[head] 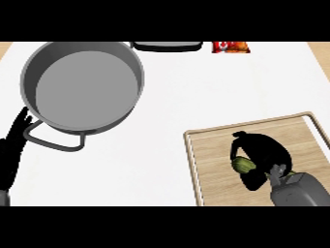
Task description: Pick the squash from the tray and place it in the pot
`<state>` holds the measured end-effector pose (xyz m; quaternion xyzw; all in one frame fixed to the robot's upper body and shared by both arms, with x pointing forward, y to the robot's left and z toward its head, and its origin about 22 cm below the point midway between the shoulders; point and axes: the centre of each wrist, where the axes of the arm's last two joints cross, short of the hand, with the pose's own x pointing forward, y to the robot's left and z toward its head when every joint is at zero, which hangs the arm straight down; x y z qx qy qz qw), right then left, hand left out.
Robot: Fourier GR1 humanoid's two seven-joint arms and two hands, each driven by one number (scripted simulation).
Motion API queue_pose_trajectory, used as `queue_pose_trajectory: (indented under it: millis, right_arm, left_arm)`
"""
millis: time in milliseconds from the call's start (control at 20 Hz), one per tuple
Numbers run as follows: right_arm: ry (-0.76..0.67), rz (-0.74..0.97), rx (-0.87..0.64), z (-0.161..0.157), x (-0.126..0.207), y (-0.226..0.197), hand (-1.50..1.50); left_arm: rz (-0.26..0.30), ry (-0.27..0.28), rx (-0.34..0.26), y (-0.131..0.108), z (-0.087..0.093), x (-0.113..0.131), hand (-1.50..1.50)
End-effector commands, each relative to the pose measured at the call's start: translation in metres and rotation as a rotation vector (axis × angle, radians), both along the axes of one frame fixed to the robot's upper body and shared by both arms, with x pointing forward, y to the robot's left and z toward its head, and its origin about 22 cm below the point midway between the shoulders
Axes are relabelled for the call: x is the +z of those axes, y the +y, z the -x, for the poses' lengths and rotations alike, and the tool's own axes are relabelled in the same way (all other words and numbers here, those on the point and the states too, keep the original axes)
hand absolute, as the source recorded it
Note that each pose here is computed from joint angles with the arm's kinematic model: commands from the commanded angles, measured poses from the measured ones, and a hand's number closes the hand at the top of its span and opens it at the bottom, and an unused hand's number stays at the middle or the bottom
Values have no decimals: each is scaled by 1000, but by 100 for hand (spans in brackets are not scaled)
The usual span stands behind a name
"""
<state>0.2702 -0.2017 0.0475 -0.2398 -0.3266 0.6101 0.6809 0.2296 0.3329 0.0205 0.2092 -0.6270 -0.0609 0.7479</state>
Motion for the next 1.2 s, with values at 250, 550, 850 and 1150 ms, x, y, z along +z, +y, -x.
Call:
queue_pose_trajectory:
  millis: [250,550,850,1150]
  right_arm:
    - [-261,-317,259,23,62,168,150]
    - [-407,-297,198,23,76,205,150]
    - [-719,-253,124,19,124,239,150]
    - [-1016,-304,-39,19,171,260,150]
  left_arm:
    - [7,-25,-152,-28,-17,5,0]
    - [10,-32,-196,-37,-27,9,0]
    - [3,9,-186,-35,-28,0,0]
    - [5,15,-148,-34,-35,4,0]
